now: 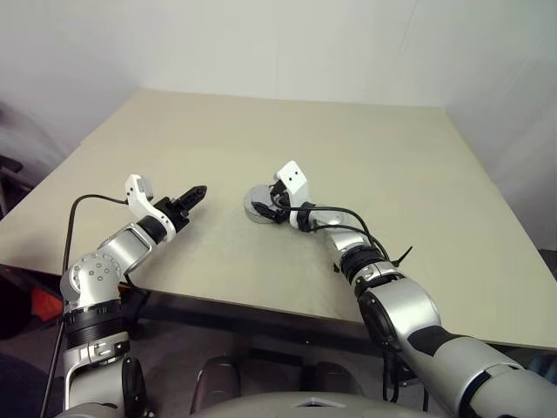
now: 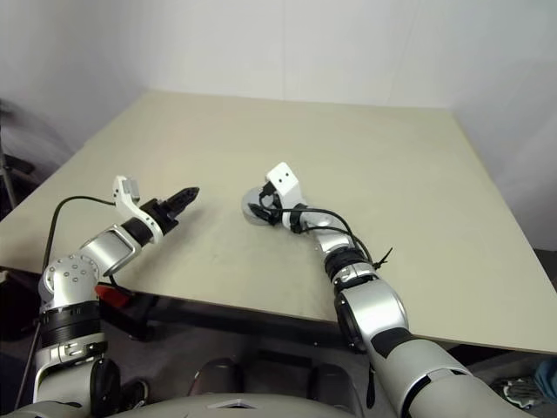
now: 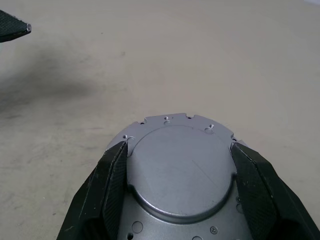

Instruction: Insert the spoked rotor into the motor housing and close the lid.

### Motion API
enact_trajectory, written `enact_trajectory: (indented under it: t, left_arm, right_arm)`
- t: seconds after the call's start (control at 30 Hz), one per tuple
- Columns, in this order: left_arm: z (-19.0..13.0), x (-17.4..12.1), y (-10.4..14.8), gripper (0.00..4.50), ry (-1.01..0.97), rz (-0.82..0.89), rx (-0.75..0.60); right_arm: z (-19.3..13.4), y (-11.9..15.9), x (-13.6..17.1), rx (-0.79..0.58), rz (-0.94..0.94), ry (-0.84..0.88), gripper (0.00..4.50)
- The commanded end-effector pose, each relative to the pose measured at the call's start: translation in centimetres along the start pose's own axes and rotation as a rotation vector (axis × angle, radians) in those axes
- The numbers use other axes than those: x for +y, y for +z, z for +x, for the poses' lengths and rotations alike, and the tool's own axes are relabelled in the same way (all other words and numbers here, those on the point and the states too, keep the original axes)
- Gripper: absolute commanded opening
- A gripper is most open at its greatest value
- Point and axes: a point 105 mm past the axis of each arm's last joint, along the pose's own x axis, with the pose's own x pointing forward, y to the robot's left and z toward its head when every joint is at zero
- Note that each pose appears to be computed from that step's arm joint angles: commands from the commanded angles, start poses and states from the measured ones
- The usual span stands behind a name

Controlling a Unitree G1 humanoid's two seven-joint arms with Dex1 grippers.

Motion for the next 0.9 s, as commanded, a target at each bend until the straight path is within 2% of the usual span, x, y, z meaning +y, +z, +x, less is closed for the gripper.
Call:
enact_trajectory:
  t: [0.03, 0.2, 0.4, 0.53, 0.73, 0.9]
  left_arm:
    - [-0.3, -1.1, 1.4, 2.97, -0.032, 0.032, -0.046]
    - [0.4, -1.8, 0.8, 2.97, -0.061, 0.011, -0.028]
    - [3.6, -4.1, -0.3, 2.97, -0.133, -0.122, -0.004]
    - [7.1, -5.9, -1.7, 2.09, -0.19, -0.224, 0.056]
    - [9.2, -5.7, -3.6, 0.05, -0.172, -0.309, 0.142]
    - [9.6, -4.4, -5.1, 0.02, -0.11, -0.323, 0.201]
  right_arm:
    - [-0.6, -2.4, 0.0, 0.099, 0.018, 0.013, 3.21]
    - [-1.0, -3.1, 0.0, 0.127, 0.023, 0.026, 3.21]
    - [-0.9, -3.0, 0.2, 0.129, 0.021, 0.038, 3.21]
    - [-0.8, -3.0, 0.4, 0.128, 0.015, 0.044, 3.21]
    - [-0.9, -3.0, 0.3, 0.127, 0.01, 0.042, 3.21]
    - [-1.1, -3.1, 0.0, 0.125, 0.014, 0.026, 3.21]
